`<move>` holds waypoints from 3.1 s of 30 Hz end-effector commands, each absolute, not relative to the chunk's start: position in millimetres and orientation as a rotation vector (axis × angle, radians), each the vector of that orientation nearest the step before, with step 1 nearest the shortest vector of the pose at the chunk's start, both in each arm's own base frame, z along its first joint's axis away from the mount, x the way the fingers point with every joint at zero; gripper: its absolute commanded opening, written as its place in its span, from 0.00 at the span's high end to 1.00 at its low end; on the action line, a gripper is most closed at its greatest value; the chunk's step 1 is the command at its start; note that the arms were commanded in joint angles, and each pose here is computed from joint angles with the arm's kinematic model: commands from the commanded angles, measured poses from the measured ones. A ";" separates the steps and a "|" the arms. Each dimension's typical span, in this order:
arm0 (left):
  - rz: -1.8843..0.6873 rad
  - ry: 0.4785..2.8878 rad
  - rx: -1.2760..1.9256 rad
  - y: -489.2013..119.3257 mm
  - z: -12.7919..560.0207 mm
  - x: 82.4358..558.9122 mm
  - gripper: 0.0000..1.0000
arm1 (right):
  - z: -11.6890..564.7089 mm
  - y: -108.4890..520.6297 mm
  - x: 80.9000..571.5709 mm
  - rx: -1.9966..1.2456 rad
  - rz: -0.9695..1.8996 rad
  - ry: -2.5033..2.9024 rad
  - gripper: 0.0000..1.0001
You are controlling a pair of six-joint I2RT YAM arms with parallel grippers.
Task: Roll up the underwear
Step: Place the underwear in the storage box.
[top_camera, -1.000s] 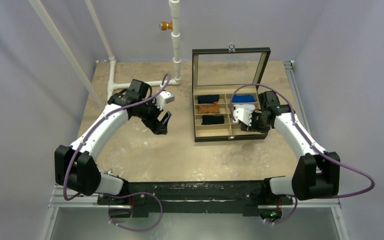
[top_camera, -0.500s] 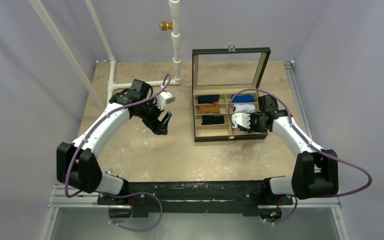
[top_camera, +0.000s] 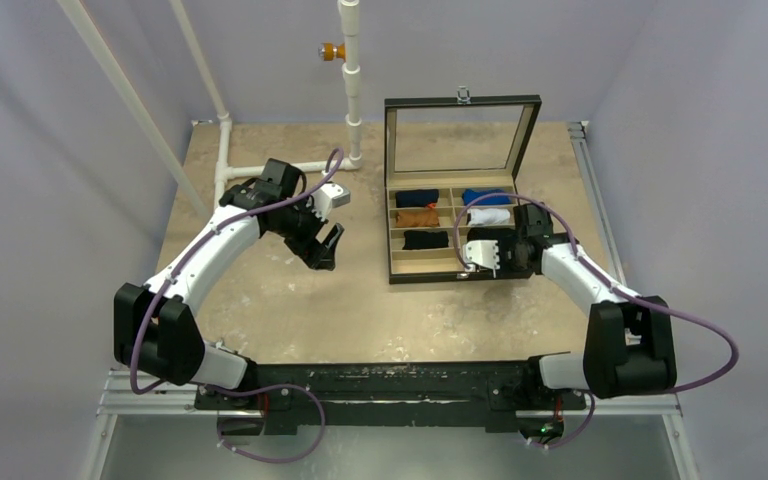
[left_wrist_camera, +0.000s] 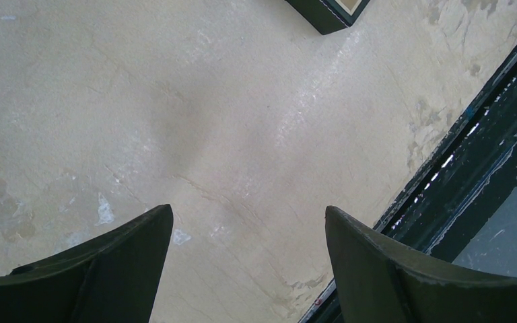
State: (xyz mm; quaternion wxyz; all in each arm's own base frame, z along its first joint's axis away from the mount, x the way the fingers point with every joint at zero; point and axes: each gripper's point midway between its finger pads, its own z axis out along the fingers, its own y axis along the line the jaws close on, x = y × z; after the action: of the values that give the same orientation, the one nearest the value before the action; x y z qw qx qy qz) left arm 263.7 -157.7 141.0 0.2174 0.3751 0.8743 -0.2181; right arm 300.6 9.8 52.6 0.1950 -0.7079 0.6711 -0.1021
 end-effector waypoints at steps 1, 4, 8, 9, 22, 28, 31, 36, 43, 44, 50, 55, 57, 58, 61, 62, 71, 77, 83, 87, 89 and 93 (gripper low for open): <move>-0.585 2.402 1.031 -156.4 145.2 271.6 0.18 | 48.5 7.4 293.2 -2.040 -0.296 1.850 1.00; -0.586 2.406 1.032 -156.8 145.0 272.2 0.18 | 44.8 13.9 292.1 -2.072 -0.232 1.827 1.00; -0.588 2.410 1.029 -156.6 144.8 272.1 0.18 | 38.2 18.1 291.8 -2.112 -0.129 1.865 1.00; -0.586 2.411 1.028 -156.1 144.9 272.1 0.18 | 38.9 19.3 294.2 -2.118 -0.115 1.866 1.00; -0.573 2.413 1.032 -154.9 144.0 273.1 0.18 | 6.5 21.6 291.8 -2.187 0.103 2.009 0.93; -0.576 2.412 1.036 -155.4 143.0 273.5 0.18 | 2.1 17.9 293.4 -2.178 0.103 2.061 0.79; -0.576 2.412 1.037 -155.4 142.7 273.7 0.18 | 11.8 19.5 298.3 -2.155 0.086 2.054 0.65; -0.578 2.406 1.037 -156.2 143.9 274.3 0.18 | 28.6 20.8 306.3 -2.117 0.058 2.058 0.47; -0.576 2.399 1.041 -155.3 145.6 272.4 0.18 | 42.6 21.1 309.6 -2.099 0.051 2.064 0.46; -0.575 2.397 1.041 -155.3 146.3 272.4 0.18 | 43.9 21.1 309.2 -2.101 0.052 2.066 0.46; -0.571 2.392 1.039 -155.3 147.1 273.0 0.18 | 52.6 20.8 307.5 -2.098 0.041 2.058 0.44; -0.575 2.394 1.037 -155.5 147.4 273.2 0.18 | 58.3 20.6 306.3 -2.091 0.031 2.055 0.43; -0.572 2.391 1.037 -155.4 148.4 272.9 0.18 | 60.5 20.2 305.8 -2.091 0.027 2.054 0.42; -0.571 2.390 1.037 -155.3 149.0 272.9 0.18 | 61.8 19.9 306.0 -2.091 0.024 2.053 0.42; -0.565 2.388 1.036 -154.6 149.7 272.9 0.18 | 66.7 20.0 307.3 -2.087 0.018 2.053 0.41; -0.565 2.389 1.036 -154.6 149.6 272.9 0.18 | 68.5 19.8 307.9 -2.086 0.015 2.053 0.41; -0.557 2.385 1.035 -153.4 150.6 272.4 0.18 | 80.4 21.9 309.7 -2.074 0.024 2.050 0.41; -0.554 2.384 1.035 -153.0 150.6 273.1 0.18 | 94.8 24.7 307.9 -2.051 0.025 2.036 0.41; -0.560 2.380 1.033 -154.0 151.7 273.5 0.18 | 108.6 27.9 309.1 -2.012 0.019 2.026 0.49; -0.562 2.378 1.033 -154.2 152.5 273.3 0.18 | 100.5 26.2 313.0 -2.008 0.013 2.049 0.53; -0.561 2.377 1.035 -154.1 152.8 272.9 0.18 | 94.9 25.2 314.2 -2.010 0.016 2.062 0.56; -0.553 2.375 1.036 -152.6 153.4 271.5 0.18 | 85.7 24.3 310.4 -2.018 0.035 2.084 0.58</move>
State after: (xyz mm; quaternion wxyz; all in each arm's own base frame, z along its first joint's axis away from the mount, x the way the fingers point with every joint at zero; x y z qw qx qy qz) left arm 265.9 -154.5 135.3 0.2100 0.3727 0.8796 -0.2081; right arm 310.6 20.4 89.0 0.1180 -0.6955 0.7087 0.0044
